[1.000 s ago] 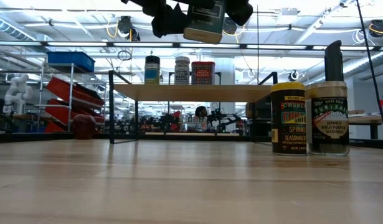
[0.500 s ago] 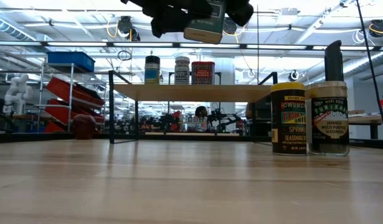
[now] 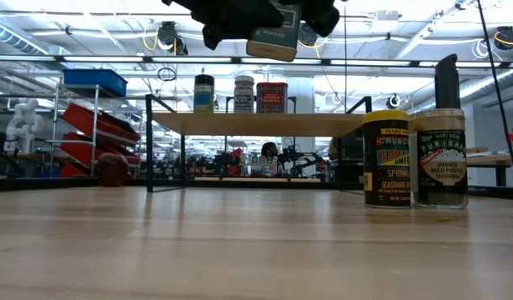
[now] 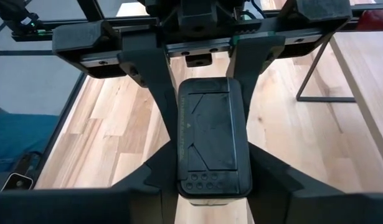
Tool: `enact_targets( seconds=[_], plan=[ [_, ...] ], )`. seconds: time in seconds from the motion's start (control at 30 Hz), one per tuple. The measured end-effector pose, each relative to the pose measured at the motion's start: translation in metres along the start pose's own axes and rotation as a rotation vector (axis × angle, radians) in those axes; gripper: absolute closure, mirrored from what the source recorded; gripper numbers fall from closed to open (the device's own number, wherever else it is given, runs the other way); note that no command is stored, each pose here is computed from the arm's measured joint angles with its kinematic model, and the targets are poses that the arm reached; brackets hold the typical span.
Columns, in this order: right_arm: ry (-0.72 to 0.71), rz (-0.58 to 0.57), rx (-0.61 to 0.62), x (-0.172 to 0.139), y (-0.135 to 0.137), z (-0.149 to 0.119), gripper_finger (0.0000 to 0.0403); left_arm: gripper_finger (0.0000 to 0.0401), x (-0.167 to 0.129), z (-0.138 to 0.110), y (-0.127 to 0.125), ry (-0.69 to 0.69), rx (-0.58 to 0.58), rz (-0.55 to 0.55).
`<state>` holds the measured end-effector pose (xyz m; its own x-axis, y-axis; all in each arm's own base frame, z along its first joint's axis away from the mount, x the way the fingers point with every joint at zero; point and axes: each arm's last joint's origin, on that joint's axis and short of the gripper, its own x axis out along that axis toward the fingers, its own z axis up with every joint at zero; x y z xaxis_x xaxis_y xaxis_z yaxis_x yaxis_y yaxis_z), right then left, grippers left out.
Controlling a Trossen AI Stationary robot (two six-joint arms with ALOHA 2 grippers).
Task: Shelf spices
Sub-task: Remove the black seasoning can from the shelf
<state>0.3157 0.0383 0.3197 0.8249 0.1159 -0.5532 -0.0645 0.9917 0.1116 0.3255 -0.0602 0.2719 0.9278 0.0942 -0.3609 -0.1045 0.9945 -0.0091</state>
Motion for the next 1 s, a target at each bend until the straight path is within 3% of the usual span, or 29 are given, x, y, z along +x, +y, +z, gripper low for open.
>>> enact_targets(
  seconds=[0.5, 0.63, 0.77, 1.0],
  plan=[
    [-0.011, 0.013, -0.013, -0.004, 0.001, 0.001, 0.0182, 0.0263, 0.000, -0.003, 0.000, 0.028, 0.016, -0.004],
    [-0.044, 0.000, -0.034, -0.018, 0.001, 0.005, 0.0159, 0.0264, -0.001, -0.011, 0.002, 0.116, 0.032, 0.003],
    [-0.060, -0.087, -0.038, -0.034, 0.000, 0.006, 0.0142, 0.0264, -0.002, -0.022, 0.003, 0.224, 0.027, 0.015],
    [-0.002, -0.049, -0.017, -0.042, 0.016, -0.001, 0.0135, 0.0264, -0.012, -0.044, 0.002, 0.446, 0.038, 0.064]
  ],
)
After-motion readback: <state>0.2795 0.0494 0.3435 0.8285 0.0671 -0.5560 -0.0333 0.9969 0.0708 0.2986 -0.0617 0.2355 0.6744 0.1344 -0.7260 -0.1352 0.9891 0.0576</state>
